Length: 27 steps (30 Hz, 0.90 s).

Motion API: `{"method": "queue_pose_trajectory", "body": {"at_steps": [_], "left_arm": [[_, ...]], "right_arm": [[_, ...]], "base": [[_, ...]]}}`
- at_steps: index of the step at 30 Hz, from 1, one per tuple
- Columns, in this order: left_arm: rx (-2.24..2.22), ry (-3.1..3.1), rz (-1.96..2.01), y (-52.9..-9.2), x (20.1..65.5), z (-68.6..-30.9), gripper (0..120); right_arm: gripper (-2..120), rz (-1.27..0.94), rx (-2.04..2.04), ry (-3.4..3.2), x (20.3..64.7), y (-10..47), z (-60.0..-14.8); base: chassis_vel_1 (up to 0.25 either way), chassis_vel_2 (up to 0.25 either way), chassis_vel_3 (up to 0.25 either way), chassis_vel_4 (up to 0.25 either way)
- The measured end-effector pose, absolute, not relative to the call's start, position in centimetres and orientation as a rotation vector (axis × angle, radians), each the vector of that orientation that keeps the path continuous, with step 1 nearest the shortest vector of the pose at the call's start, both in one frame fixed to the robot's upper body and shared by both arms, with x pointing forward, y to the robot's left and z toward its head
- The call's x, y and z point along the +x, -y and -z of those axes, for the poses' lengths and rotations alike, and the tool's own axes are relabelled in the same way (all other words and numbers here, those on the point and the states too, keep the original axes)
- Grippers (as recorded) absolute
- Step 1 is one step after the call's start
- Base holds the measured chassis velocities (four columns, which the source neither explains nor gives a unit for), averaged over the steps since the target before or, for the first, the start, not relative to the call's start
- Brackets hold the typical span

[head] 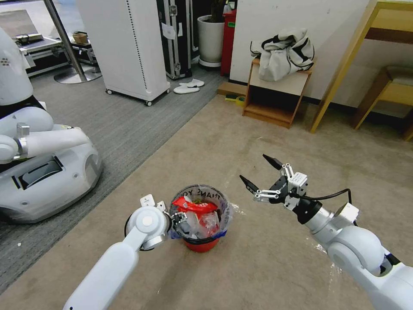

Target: Pick up the trash bin and place the garbage on the floor into it.

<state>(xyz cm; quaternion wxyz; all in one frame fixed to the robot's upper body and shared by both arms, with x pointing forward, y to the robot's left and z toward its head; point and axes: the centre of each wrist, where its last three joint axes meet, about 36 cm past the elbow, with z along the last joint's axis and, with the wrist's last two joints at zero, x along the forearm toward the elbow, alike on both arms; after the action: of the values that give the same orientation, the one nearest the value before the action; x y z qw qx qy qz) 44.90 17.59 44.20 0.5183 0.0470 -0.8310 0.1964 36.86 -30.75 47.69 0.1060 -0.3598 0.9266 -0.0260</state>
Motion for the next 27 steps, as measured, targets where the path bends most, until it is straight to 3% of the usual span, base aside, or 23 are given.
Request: {"method": "queue_pose_trajectory", "body": {"at_steps": [27], "left_arm": [[0.142, 2.055, -0.438, -19.9, 43.0, -46.0, 100]], "right_arm": [[100, 0.064, -1.070, -2.720, 36.5, 29.9, -48.3]], "base": [[0.000, 0.000, 0.000, 0.000]]}}
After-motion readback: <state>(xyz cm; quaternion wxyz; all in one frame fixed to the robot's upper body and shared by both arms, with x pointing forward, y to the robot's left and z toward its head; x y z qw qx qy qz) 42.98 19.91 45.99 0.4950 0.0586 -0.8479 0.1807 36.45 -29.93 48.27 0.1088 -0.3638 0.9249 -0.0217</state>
